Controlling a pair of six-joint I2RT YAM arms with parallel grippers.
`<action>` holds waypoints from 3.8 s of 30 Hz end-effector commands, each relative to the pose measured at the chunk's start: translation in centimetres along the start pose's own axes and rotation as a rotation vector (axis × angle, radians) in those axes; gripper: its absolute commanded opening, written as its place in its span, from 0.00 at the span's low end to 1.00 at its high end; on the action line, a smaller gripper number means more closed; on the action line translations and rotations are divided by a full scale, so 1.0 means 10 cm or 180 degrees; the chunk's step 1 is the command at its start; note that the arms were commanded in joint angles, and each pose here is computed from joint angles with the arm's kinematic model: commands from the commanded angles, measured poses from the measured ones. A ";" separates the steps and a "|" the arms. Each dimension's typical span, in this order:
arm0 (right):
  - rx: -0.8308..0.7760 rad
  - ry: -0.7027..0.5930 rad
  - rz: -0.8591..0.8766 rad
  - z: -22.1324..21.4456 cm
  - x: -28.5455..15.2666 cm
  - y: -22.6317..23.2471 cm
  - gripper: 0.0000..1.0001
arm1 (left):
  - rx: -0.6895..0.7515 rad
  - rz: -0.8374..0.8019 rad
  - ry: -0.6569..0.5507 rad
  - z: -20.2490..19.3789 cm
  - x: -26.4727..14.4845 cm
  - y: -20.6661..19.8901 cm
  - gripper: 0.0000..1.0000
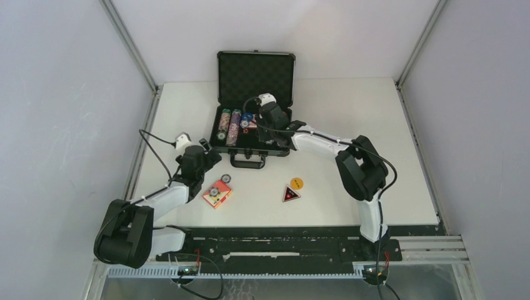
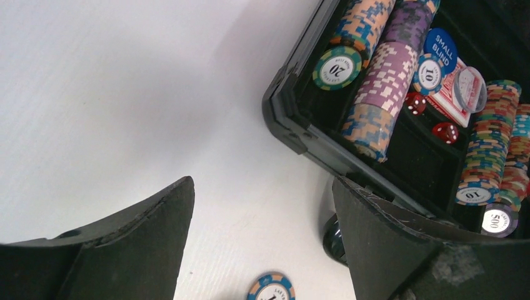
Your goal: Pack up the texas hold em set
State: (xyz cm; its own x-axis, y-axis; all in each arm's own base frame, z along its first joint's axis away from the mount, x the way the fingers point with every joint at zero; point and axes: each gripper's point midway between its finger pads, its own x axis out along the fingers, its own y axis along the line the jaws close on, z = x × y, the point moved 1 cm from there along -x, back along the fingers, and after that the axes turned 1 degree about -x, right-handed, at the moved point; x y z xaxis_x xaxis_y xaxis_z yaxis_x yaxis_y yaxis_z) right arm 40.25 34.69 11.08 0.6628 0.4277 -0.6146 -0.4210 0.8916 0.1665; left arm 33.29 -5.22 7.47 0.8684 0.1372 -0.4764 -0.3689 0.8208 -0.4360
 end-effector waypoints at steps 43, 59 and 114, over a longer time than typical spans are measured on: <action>0.0105 0.0129 0.0174 0.34 0.96 -0.02 0.42 | -0.0014 -0.0096 -0.0004 -0.04 -0.08 -0.02 0.86; -0.0078 -0.0460 -0.0021 0.67 0.21 -0.04 0.46 | -0.0057 -0.0167 0.0020 -0.04 -0.07 -0.08 0.85; 0.0520 0.0465 -0.1057 -0.88 -0.37 -1.20 0.00 | -0.0108 -0.0332 0.0119 -0.08 -0.10 -0.17 0.85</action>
State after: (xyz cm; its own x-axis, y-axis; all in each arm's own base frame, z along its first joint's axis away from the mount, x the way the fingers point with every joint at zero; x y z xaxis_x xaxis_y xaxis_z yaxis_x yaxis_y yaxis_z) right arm 38.30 24.12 5.67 0.7040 0.1698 -0.6896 -0.1417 0.9850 0.0979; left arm 31.62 -6.55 6.08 0.8557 0.0538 -0.5146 -0.3277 0.8260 -0.4586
